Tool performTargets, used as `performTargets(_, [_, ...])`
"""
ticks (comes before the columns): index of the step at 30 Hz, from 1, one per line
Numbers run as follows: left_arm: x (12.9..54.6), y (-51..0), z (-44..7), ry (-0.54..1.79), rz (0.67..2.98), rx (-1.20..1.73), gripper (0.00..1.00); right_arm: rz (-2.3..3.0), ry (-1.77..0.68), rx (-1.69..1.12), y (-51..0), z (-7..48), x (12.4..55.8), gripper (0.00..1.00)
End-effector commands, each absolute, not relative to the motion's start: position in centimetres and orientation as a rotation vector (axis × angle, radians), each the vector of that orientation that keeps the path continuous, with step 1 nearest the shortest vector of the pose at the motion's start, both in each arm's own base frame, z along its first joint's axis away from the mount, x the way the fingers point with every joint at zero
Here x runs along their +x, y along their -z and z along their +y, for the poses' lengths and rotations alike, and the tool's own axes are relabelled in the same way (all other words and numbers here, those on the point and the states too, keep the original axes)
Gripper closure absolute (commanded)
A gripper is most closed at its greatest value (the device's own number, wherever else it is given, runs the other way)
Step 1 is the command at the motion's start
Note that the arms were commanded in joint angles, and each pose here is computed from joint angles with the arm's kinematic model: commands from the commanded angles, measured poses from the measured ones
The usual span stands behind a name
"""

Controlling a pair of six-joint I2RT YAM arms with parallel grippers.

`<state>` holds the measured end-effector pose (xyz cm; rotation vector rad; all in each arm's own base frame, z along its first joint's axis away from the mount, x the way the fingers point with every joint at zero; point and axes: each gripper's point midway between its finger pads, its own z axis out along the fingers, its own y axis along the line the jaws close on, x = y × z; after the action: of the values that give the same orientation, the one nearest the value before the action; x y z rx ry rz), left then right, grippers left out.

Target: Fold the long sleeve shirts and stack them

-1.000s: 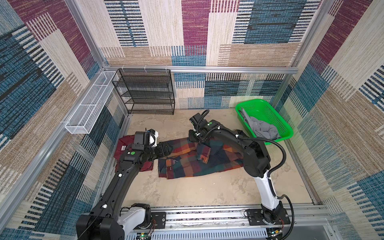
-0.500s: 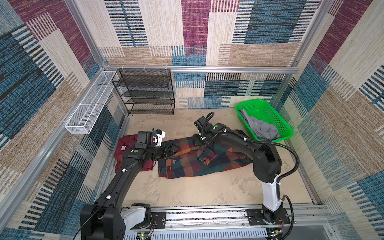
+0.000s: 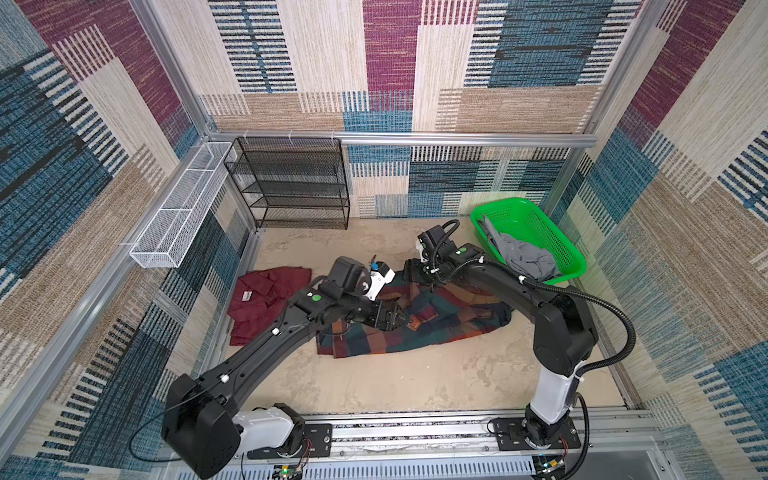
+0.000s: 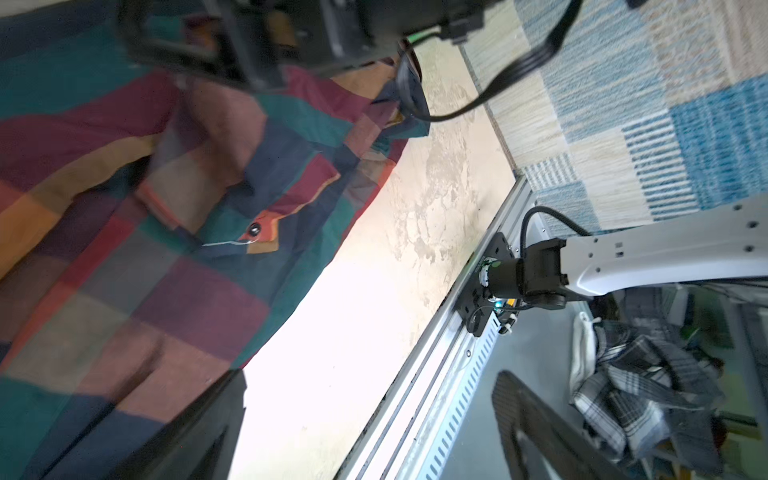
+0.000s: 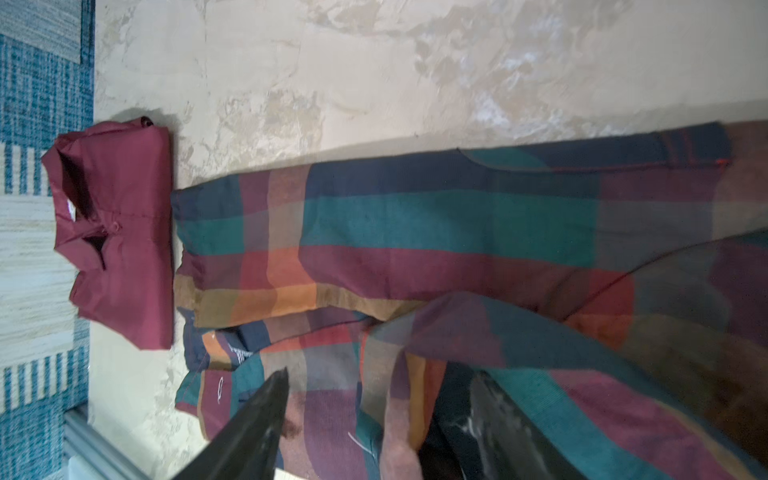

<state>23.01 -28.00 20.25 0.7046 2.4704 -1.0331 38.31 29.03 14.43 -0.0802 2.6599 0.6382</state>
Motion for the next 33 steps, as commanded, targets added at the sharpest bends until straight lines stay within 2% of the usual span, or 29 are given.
performTargets(1, [23.1, -17.3, -28.4, 0.782, 2.574, 0.795, 0.01, 2.592, -0.753, -0.136, -16.0, 30.3, 38.8, 0.29])
performTargets(6, [24.0, -15.0, -30.7, 0.448, 2.608, 0.89, 0.01, 2.59, -0.762, -0.116, -16.4, 29.0, 39.2, 0.28])
performTargets(12, [27.0, -15.0, -31.8, 0.07, 2.566, 0.752, 0.01, 2.434, -0.757, 0.021, -22.4, 22.1, 40.6, 0.28])
performTargets(15, [28.0, -15.0, -32.6, -0.036, 2.575, 0.64, 0.0, 2.355, -0.695, 0.066, -25.6, 18.5, 40.4, 0.28])
performTargets(20, [29.7, -14.5, -34.1, -0.116, 2.595, 0.497, 0.0, 2.247, -0.627, 0.11, -29.1, 14.9, 38.6, 0.25])
performTargets(27, [31.7, -12.4, -35.8, -0.203, 2.623, 0.494, 0.06, 2.202, -0.613, 0.082, -30.6, 13.3, 35.7, 0.25])
performTargets(31, [32.7, -11.3, -36.5, -0.205, 2.634, 0.551, 0.11, 2.182, -0.61, 0.065, -31.2, 13.0, 34.6, 0.25])
performTargets(33, [33.0, -10.4, -36.5, -0.209, 2.656, 0.565, 0.19, 2.179, -0.607, 0.054, -31.2, 12.9, 34.2, 0.24])
